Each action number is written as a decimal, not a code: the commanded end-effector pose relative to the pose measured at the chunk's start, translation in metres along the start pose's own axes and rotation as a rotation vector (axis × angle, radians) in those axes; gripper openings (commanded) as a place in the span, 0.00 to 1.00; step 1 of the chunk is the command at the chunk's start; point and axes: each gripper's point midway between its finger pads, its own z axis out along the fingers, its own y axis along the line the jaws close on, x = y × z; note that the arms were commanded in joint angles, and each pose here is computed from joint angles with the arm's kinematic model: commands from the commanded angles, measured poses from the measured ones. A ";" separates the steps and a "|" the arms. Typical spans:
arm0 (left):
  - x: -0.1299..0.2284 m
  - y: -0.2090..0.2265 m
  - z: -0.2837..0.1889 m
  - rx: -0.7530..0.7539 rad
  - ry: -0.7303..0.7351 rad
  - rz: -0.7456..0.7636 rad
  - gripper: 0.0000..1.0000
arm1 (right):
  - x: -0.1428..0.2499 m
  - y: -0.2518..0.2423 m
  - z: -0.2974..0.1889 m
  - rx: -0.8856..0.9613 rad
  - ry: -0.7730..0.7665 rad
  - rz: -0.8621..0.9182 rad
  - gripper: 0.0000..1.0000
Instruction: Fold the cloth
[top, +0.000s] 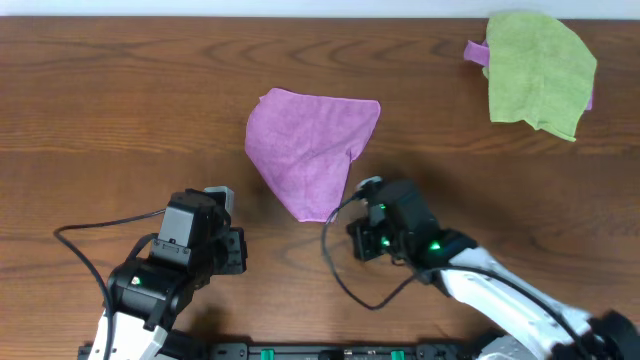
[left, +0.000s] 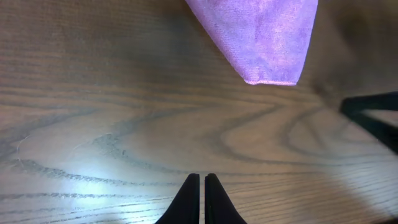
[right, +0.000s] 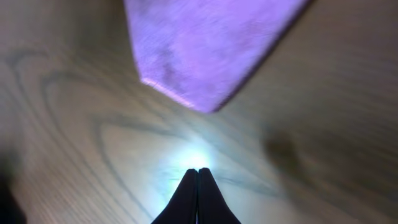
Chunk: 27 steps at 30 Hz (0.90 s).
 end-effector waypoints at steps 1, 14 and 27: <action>0.001 0.001 0.000 0.000 0.002 -0.017 0.06 | 0.013 0.005 0.011 -0.023 0.051 0.029 0.01; 0.001 0.002 0.000 -0.004 0.000 -0.017 0.06 | 0.006 -0.025 0.031 0.090 0.014 0.016 0.01; 0.001 0.002 0.000 -0.004 0.000 -0.017 0.06 | -0.019 -0.044 0.035 0.117 -0.077 0.045 0.01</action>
